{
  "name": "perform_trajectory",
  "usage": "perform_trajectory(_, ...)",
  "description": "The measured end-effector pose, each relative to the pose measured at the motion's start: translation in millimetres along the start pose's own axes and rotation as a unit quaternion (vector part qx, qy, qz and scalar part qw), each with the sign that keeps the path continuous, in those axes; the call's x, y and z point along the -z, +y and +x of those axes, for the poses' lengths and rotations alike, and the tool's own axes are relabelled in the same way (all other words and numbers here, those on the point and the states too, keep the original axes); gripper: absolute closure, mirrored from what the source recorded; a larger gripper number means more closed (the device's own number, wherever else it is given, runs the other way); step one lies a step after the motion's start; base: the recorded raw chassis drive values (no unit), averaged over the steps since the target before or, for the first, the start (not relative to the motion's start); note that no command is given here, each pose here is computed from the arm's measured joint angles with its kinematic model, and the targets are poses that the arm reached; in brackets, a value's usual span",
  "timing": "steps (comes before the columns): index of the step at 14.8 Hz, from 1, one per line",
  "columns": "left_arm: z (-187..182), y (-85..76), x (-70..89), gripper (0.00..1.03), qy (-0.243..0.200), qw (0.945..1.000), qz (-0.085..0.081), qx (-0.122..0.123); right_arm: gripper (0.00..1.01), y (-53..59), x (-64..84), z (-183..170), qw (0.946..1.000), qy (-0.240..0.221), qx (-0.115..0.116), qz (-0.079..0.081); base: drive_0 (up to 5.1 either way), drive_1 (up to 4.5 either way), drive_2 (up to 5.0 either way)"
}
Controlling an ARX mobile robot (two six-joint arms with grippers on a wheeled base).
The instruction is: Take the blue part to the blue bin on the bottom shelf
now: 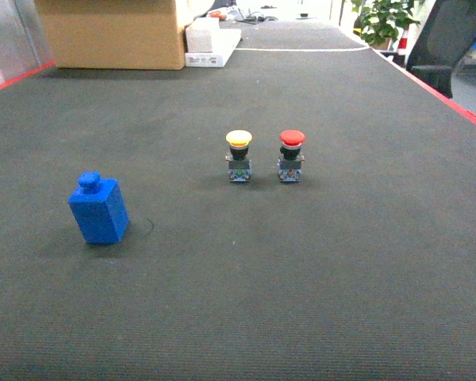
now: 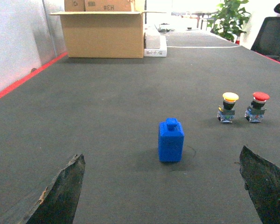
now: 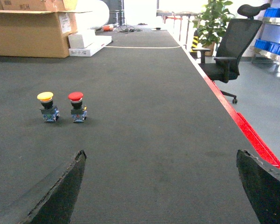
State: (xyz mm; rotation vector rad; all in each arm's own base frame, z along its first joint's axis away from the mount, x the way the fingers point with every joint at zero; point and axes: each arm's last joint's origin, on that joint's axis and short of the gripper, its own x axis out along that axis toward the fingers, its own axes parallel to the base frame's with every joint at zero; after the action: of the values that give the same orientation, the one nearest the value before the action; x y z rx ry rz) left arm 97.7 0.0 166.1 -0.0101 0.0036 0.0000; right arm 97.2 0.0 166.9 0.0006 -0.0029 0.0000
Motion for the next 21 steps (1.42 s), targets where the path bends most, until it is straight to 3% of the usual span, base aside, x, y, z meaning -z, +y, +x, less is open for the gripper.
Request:
perform_trajectory(7, 0.0, 0.0, 0.0, 0.05, 0.000, 1.0000, 0.000, 0.000, 0.03, 0.0, 0.0, 0.0, 1.0000, 0.000, 0.000, 0.000, 0.0, 0.00, 0.0)
perform_trajectory(9, 2.8, 0.9, 5.9, 0.05, 0.067, 0.9955, -0.001, -0.067, 0.03, 0.0, 0.0, 0.0, 1.0000, 0.000, 0.000, 0.000, 0.0, 0.00, 0.0)
perform_trajectory(10, 4.3, 3.2, 4.7, 0.05, 0.062, 0.9948, -0.003, -0.081, 0.03, 0.0, 0.0, 0.0, 1.0000, 0.000, 0.000, 0.000, 0.0, 0.00, 0.0)
perform_trajectory(11, 8.7, 3.7, 1.6, 0.05, 0.050, 0.9956, -0.006, -0.079, 0.03, 0.0, 0.0, 0.0, 1.0000, 0.000, 0.000, 0.000, 0.0, 0.00, 0.0)
perform_trajectory(14, 34.0, -5.1, 1.4, 0.05, 0.054, 0.9984, -0.019, -0.004, 0.03, 0.0, 0.0, 0.0, 1.0000, 0.000, 0.000, 0.000, 0.0, 0.00, 0.0)
perform_trajectory(15, 56.9, -12.4, -2.9, 0.05, 0.055, 0.9978, -0.020, 0.032, 0.03, 0.0, 0.0, 0.0, 1.0000, 0.000, 0.000, 0.000, 0.0, 0.00, 0.0)
perform_trajectory(16, 88.1, -24.6, -12.6, 0.05, 0.039, 0.9977, -0.008, 0.056, 0.03, 0.0, 0.0, 0.0, 1.0000, 0.000, 0.000, 0.000, 0.0, 0.00, 0.0)
perform_trajectory(18, 127.6, -43.1, -10.9, 0.05, 0.049, 0.9942, -0.004, 0.095, 0.03, 0.0, 0.0, 0.0, 1.0000, 0.000, 0.000, 0.000, 0.0, 0.00, 0.0)
perform_trajectory(21, 179.4, -50.0, 17.2, 0.05, 0.112, 0.9901, -0.013, 0.084, 0.03, 0.0, 0.0, 0.0, 1.0000, 0.000, 0.000, 0.000, 0.0, 0.00, 0.0)
